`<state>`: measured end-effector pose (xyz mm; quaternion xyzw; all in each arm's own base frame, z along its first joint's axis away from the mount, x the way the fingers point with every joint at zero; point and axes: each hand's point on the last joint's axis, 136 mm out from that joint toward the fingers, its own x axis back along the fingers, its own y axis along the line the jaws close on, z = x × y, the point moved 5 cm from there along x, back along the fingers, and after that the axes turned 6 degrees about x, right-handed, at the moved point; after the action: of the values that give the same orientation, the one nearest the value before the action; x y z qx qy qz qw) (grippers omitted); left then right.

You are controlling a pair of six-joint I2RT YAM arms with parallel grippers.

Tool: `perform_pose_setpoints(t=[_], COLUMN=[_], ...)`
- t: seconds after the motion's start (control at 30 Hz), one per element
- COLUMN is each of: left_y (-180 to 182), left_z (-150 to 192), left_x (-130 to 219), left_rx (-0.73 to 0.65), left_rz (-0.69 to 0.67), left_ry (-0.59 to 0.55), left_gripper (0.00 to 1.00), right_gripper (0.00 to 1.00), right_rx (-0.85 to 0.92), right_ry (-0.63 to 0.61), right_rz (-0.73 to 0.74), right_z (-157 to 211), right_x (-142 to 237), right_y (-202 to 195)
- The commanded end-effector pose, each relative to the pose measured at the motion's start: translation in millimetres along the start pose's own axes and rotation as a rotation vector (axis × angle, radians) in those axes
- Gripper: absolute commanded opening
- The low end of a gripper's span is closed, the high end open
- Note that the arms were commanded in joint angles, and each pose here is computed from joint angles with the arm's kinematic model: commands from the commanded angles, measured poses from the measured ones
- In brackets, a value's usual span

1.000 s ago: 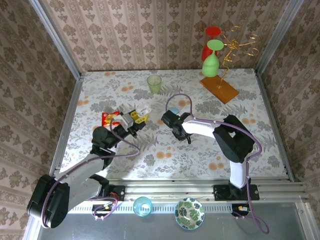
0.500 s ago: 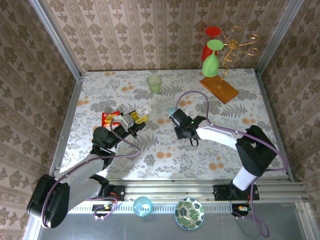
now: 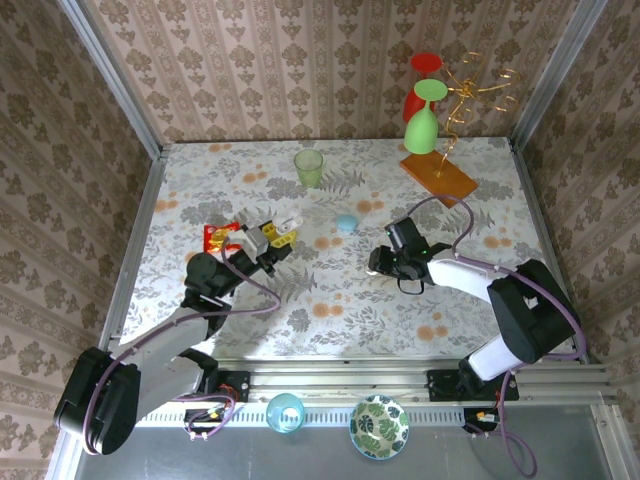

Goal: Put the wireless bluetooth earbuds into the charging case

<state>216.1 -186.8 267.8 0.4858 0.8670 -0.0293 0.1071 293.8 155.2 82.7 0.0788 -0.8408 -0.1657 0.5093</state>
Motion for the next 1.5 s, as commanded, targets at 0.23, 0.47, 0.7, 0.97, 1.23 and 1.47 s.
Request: perform_pose_setpoints(t=[0.23,0.47,0.7,0.97,1.23,1.47], left_y=[0.4,-0.3,-0.6,-0.9,-0.8,-2.7], left_z=[-4.3,-3.1,-2.2,-0.8,2.4,7.3], left_x=[-0.7,-3.0,-3.3,-2.5,-5.3,-12.3], left_rx=[-0.016,-0.009,-0.007,-0.004,0.005,0.047], left_rz=[0.013,0.026,0.03,0.03,0.041,0.083], left_ry=[-0.022,-0.024,-0.025,-0.022,-0.014,0.008], left_gripper=[0.09,0.08,0.08,0.08,0.08,0.08], right_gripper=[0.35,0.33,0.27,0.21,0.19,0.19], right_rx=[-0.052,-0.051,-0.054,-0.011,0.121,0.329], right_ry=[0.055,0.075,0.089,0.09,0.017,-0.158], right_rz=[-0.044,-0.042,-0.061,-0.038,-0.029,-0.121], right_z=[14.3,20.0,20.5,19.8,5.8,-15.3], right_x=[-13.6,-17.3,-22.8,-20.7,2.6,46.8], right_y=[-3.1,-5.9,-3.3,-5.3,-0.9,18.7])
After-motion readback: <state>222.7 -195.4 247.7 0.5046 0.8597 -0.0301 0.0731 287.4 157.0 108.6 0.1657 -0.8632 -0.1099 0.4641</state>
